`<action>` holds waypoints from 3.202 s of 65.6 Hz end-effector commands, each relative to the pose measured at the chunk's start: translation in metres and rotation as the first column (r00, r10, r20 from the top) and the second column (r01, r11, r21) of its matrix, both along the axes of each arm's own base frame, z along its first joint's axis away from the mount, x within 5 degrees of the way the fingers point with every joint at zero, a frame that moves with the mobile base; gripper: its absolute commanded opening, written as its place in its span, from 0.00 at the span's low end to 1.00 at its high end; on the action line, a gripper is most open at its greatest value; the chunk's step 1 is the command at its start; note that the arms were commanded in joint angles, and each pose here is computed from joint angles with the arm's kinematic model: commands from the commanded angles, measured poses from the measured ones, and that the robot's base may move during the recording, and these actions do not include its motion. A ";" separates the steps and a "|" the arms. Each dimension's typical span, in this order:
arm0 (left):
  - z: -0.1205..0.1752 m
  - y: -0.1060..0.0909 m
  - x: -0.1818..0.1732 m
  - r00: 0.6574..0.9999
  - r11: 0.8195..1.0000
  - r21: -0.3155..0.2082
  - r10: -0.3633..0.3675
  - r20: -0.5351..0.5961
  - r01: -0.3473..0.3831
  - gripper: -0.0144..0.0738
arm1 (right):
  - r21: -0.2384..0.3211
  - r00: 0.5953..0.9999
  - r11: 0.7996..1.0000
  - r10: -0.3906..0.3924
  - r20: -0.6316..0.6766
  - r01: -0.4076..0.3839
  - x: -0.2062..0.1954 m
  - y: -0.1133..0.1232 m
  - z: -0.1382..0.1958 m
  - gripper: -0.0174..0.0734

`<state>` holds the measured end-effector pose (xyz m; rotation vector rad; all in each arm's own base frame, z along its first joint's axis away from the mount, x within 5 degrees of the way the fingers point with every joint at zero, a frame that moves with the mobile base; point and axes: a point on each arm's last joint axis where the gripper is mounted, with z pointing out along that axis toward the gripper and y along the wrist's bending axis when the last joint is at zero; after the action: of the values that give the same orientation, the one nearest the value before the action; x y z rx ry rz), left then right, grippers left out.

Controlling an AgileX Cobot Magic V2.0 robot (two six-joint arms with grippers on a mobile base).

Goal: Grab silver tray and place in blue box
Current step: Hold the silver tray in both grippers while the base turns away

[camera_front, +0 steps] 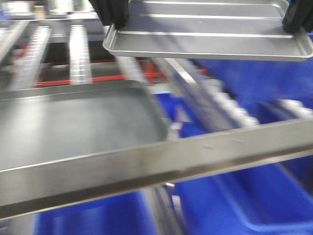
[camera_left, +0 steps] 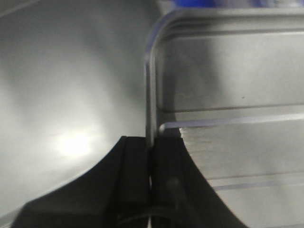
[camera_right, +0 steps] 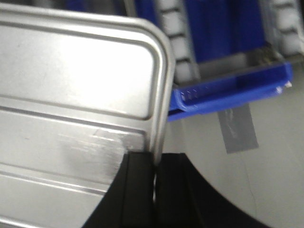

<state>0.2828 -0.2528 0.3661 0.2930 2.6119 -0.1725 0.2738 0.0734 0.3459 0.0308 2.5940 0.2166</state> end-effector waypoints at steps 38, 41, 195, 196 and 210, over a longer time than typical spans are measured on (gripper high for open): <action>0.024 0.012 -0.010 0.999 1.000 0.023 -0.006 0.051 0.005 0.05 | -0.023 0.992 1.000 0.005 0.127 -0.002 -0.002 -0.006 0.024 0.26; 0.024 0.012 -0.010 0.999 1.000 0.023 -0.006 0.051 0.005 0.05 | -0.023 0.992 1.000 0.005 0.127 -0.002 -0.002 -0.006 0.024 0.26; 0.024 0.012 -0.010 0.999 1.000 0.023 -0.006 0.051 0.005 0.05 | -0.023 0.992 1.000 0.005 0.127 -0.002 -0.002 -0.006 0.024 0.26; 0.024 0.012 -0.010 0.999 1.000 0.023 -0.006 0.051 0.005 0.05 | -0.023 0.992 1.000 0.005 0.127 -0.002 -0.002 -0.006 0.024 0.26; 0.024 0.012 -0.010 0.999 1.000 0.023 -0.006 0.051 0.005 0.05 | -0.023 0.992 1.000 0.005 0.127 -0.002 -0.002 -0.006 0.024 0.26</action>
<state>0.2819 -0.2542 0.3654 0.2981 2.6151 -0.1738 0.2732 0.0729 0.3455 0.0313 2.6018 0.2091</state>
